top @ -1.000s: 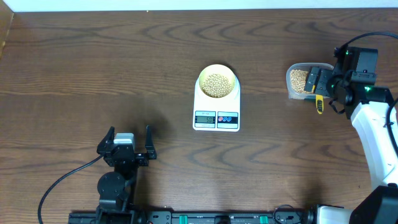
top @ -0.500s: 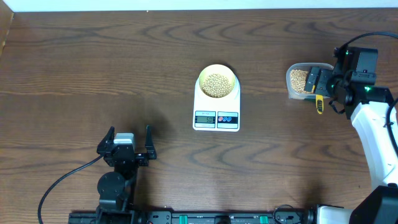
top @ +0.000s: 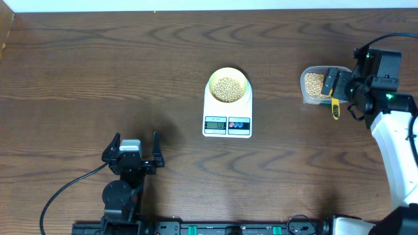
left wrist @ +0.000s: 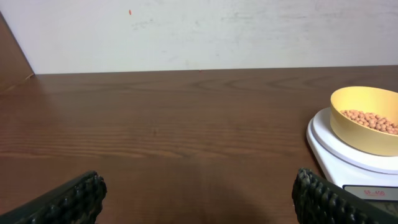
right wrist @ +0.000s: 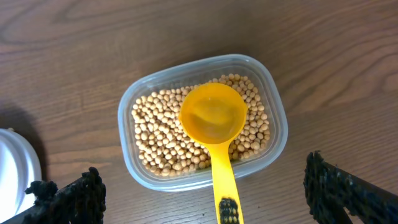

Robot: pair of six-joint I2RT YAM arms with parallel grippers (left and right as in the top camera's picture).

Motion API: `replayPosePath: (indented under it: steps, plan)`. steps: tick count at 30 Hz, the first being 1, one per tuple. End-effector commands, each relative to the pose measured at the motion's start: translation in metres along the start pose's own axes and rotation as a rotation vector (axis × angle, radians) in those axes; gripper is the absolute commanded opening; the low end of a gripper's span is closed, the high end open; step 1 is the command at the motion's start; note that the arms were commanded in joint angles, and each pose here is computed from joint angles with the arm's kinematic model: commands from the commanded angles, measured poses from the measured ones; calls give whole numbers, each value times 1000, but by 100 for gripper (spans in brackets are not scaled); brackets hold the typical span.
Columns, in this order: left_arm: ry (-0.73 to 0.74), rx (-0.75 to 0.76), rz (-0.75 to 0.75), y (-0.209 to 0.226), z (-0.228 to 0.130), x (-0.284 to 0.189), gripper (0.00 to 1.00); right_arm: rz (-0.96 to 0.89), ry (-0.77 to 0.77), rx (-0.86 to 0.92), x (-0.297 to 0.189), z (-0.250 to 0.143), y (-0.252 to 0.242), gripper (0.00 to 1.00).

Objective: Scoop item into bowl and weigh 50g on scale

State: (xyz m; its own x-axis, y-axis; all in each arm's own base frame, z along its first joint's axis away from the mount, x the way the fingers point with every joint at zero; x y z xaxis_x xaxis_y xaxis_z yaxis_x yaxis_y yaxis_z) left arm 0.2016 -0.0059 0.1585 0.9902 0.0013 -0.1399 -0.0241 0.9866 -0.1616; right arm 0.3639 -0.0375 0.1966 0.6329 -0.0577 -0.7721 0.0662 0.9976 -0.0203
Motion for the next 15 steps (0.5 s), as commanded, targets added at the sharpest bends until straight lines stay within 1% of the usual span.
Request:
replayPosePath:
  steps: [1,9,15]
  plan:
    - [30,15,31,6,-14,3,98,-3,-25,-10,-8,4,1,99]
    - [30,15,31,6,-14,3,98,-7,-123,-11,-22,15,0,99]
    - [30,15,31,6,-14,3,98,8,-313,-16,-25,14,4,99]
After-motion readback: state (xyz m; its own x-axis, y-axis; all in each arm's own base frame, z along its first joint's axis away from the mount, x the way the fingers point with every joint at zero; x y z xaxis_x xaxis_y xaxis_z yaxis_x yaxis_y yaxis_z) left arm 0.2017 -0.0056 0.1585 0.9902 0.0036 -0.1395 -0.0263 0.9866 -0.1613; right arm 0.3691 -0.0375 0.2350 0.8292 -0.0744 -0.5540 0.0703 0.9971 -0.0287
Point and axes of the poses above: each gripper's point midway between its finger pads, its own x axis out along the fingers, its own y axis along the line the jaws close on, z = x × y, the point moved 4 cm from there along -x, back along the fingers, and after that the axes turned 11 degrees about -x, right-handed, at the moved point
